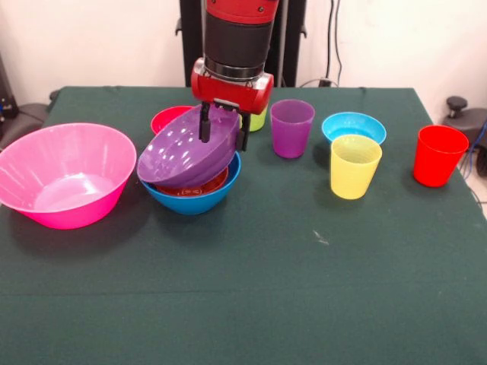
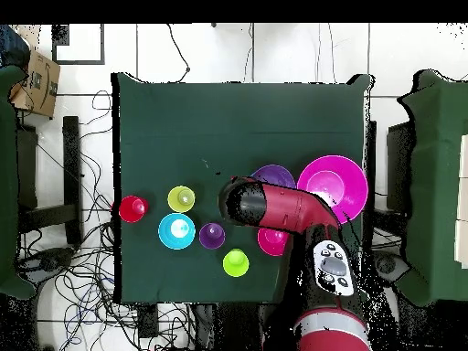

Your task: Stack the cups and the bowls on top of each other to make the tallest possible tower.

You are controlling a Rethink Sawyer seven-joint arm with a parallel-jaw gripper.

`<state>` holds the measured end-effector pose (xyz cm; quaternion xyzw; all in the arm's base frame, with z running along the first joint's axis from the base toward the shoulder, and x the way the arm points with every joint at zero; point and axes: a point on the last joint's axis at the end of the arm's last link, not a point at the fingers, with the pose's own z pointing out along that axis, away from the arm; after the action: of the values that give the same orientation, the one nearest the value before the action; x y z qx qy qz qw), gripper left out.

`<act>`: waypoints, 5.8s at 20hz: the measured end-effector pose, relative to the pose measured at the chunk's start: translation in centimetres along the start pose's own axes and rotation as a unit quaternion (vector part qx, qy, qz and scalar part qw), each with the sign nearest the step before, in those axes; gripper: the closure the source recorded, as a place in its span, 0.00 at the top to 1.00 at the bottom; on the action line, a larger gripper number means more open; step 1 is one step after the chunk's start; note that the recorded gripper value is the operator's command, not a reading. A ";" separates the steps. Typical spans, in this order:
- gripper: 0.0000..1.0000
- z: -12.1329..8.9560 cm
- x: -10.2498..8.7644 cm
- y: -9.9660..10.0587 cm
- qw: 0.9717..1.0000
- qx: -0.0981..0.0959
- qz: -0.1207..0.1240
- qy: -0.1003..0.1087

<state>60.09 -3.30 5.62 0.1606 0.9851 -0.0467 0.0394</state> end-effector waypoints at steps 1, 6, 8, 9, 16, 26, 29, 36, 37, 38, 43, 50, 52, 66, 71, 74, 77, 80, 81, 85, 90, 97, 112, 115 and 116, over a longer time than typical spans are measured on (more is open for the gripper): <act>1.00 0.0 0.0 0.0 1.000 0.000 0.000 0.000; 1.00 0.4 0.2 0.1 1.000 -0.001 0.000 0.004; 1.00 1.0 0.5 0.1 1.000 -0.001 0.000 0.009; 1.00 1.3 0.7 0.1 1.000 -0.002 0.000 0.011; 1.00 4.8 2.1 0.5 1.000 -0.007 -0.003 0.011; 1.00 6.1 1.2 0.1 1.000 -0.007 0.000 -0.024; 1.00 6.1 1.2 0.1 1.000 -0.007 0.000 -0.024; 1.00 6.0 0.8 -0.2 1.000 -0.018 0.009 -0.023; 1.00 6.0 0.7 -0.3 0.999 -0.024 0.014 -0.023; 1.00 5.9 0.5 -0.4 0.999 -0.030 0.019 -0.022; 1.00 5.6 -0.3 -0.7 0.998 -0.053 0.035 -0.022; 1.00 5.5 -0.8 -0.9 0.996 -0.068 0.045 -0.023; 1.00 5.4 -0.8 -0.9 0.996 -0.069 0.045 -0.023; 1.00 5.3 -0.8 -0.8 0.996 -0.070 0.043 -0.023; 1.00 5.2 -0.7 -0.4 0.996 -0.070 0.041 -0.024; 1.00 5.2 -0.7 -0.3 0.996 -0.070 0.039 -0.024; 1.00 5.1 -0.7 -0.1 0.997 -0.070 0.038 -0.024; 1.00 5.1 -0.6 -0.1 0.997 -0.070 0.037 -0.024; 1.00 5.1 -0.6 -0.1 0.997 -0.070 0.037 -0.024; 1.00 5.1 -0.6 0.0 0.997 -0.070 0.037 -0.024; 1.00 4.8 -0.6 0.0 0.997 -0.070 0.036 -0.020; 1.00 3.6 -0.2 0.5 0.997 -0.070 0.029 -0.007; 1.00 1.2 0.8 1.3 0.997 -0.066 0.016 0.024; 1.00 1.0 0.8 1.3 0.997 -0.066 0.016 0.026; 1.00 1.0 0.8 1.3 0.997 -0.066 0.015 0.026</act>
<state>59.79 -1.96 4.50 0.1741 0.9841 0.0230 0.0247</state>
